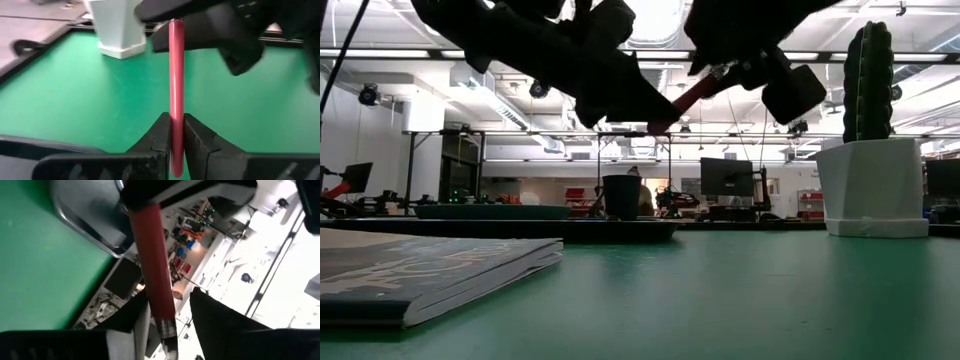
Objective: Pick and place plate/cup/fork/spoon on tray
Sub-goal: Put the pink fork on the black tray to the right of the blue spoon
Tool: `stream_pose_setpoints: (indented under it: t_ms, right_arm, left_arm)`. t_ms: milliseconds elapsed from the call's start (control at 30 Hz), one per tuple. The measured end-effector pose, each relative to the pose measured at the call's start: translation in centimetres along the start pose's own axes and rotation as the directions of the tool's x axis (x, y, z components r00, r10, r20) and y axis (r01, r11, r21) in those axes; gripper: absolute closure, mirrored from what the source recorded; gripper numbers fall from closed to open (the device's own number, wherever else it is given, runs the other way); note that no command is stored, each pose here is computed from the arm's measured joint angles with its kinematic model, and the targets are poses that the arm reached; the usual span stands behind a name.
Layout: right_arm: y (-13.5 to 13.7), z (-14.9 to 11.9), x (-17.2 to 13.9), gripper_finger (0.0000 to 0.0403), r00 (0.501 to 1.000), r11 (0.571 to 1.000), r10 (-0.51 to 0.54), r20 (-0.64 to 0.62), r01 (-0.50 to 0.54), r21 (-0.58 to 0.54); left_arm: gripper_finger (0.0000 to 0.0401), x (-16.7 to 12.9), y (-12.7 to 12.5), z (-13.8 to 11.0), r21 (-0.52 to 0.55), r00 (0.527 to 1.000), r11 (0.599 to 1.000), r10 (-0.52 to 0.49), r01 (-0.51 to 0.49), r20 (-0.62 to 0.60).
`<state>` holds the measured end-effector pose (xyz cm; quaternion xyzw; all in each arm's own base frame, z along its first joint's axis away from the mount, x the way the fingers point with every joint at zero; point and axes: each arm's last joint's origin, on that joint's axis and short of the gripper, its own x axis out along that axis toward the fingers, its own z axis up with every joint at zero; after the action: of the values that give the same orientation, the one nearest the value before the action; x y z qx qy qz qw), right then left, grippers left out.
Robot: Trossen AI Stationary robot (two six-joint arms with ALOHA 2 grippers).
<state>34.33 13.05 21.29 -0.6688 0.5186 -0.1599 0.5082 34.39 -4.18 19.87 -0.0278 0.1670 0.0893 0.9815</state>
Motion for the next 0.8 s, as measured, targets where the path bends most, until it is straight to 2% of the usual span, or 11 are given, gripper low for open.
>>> stream_pose_setpoints:
  t_ms: [167, 267, 367, 433, 500, 567, 700, 800]
  right_arm:
    - [-1.0, -1.0, -0.4, 0.0258, 0.999, 0.996, -0.04, -0.01, 0.041, 0.082]
    - [-1.9, -2.0, -0.9, 0.0256, 0.998, 0.984, -0.068, -0.012, 0.069, 0.167]
    - [-2.9, -3.1, -1.4, 0.0255, 0.997, 0.958, -0.075, -0.002, 0.073, 0.276]
    - [-3.5, -3.9, -1.7, 0.0255, 0.997, 0.925, -0.078, 0.004, 0.071, 0.373]
    - [-4.1, -4.8, -2.0, 0.0255, 0.997, 0.874, -0.08, 0.012, 0.064, 0.482]
    - [-4.8, -5.9, -2.3, 0.0255, 0.996, 0.802, -0.086, 0.019, 0.058, 0.594]
    - [-5.6, -8.1, -3.0, 0.0255, 0.995, 0.611, -0.093, 0.034, 0.03, 0.791]
    - [-5.3, -9.7, -3.5, 0.0255, 0.994, 0.484, -0.104, 0.044, 0.011, 0.875]
  left_arm:
    - [0.0389, -0.1, 0.3, 0.2, -0.002, 0.995, 0.995, 0.097, -0.097, 0.018]
    - [0.0389, -0.2, 0.7, 0.1, 0.016, 0.98, 0.98, 0.199, -0.2, 0.022]
    - [0.0389, -0.4, 1.1, 0.4, 0.016, 0.959, 0.959, 0.281, -0.281, 0.041]
    - [0.0389, -0.6, 1.3, 0.8, 0.014, 0.943, 0.944, 0.327, -0.328, 0.066]
    - [0.0389, -0.8, 1.5, 1.2, 0.018, 0.922, 0.925, 0.376, -0.379, 0.091]
    - [0.0389, -1.2, 1.6, 1.6, 0.026, 0.9, 0.905, 0.42, -0.425, 0.117]
    - [0.0389, -2.2, 2.0, 2.9, 0.031, 0.852, 0.861, 0.496, -0.507, 0.17]
    - [0.0389, -3.0, 2.2, 3.5, 0.036, 0.843, 0.854, 0.505, -0.52, 0.185]
